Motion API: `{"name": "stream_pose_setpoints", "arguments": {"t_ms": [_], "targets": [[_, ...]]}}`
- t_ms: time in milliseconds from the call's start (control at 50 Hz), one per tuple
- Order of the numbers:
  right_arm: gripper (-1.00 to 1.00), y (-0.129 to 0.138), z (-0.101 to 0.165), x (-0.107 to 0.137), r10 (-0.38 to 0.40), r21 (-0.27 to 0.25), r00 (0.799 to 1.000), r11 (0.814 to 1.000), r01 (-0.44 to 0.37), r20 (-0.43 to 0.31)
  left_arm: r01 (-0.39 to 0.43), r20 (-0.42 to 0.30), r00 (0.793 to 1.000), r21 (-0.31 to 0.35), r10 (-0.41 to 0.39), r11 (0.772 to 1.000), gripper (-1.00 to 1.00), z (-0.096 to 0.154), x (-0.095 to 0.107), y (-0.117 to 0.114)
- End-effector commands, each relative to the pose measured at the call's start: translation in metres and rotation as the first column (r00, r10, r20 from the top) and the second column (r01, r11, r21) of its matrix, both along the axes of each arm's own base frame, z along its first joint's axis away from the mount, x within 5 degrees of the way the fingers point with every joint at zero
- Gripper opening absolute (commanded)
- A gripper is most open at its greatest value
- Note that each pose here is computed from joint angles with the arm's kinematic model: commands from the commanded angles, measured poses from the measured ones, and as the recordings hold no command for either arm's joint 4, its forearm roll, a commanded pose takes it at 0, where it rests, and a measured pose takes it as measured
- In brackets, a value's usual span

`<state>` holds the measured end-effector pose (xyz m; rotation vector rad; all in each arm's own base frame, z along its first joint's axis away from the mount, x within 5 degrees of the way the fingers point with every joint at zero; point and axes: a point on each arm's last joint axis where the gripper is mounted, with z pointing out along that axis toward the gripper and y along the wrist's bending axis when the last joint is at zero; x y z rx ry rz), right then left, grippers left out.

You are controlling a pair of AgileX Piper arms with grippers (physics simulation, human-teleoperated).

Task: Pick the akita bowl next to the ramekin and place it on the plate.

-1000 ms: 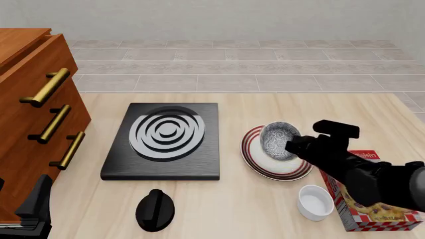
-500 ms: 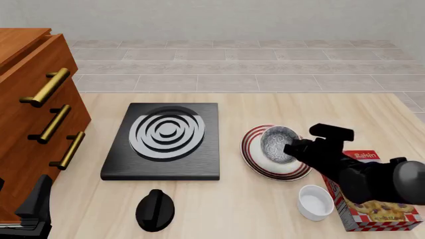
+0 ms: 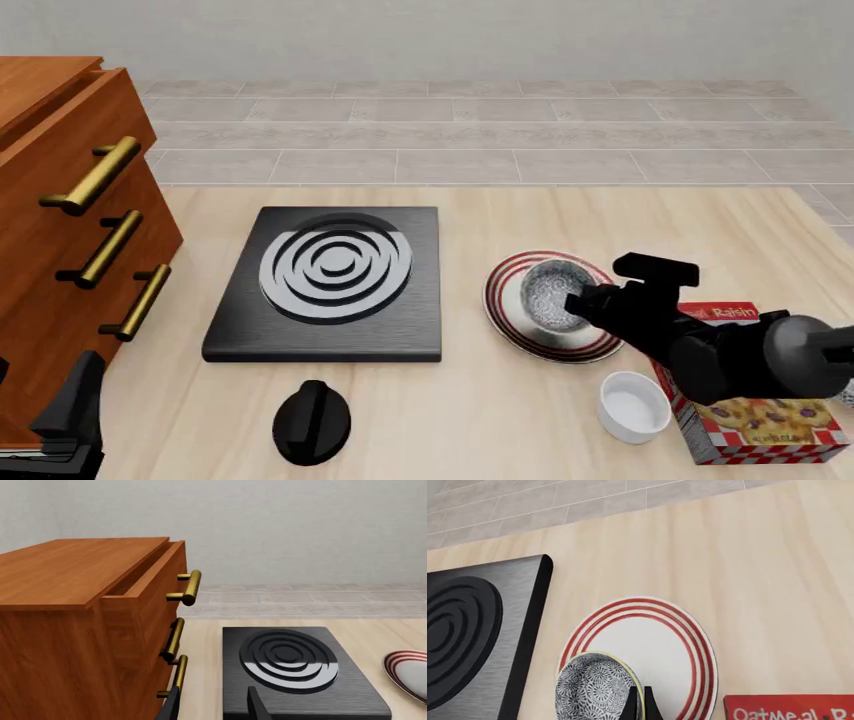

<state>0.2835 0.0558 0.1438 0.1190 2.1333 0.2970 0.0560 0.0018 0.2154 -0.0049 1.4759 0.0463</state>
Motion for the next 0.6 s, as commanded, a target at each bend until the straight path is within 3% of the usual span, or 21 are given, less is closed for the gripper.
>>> {"name": "stream_pose_setpoints", "arguments": {"t_ms": [20, 600], "targets": [[-1.0, 0.001, -0.002, 0.004, -0.004, 0.003, 1.0, 1.0, 0.004, -0.002, 0.001, -0.001, 1.0, 0.0, -0.001, 1.0, 1.0, 0.0, 0.0, 0.0], [-1.0, -0.004, -0.013, 0.007, -0.014, -0.01, 1.0, 1.0, 0.014, -0.014, -0.001, 0.001, 1.0, 0.0, 0.001, 1.0, 1.0, 0.0, 0.0, 0.0]]}}
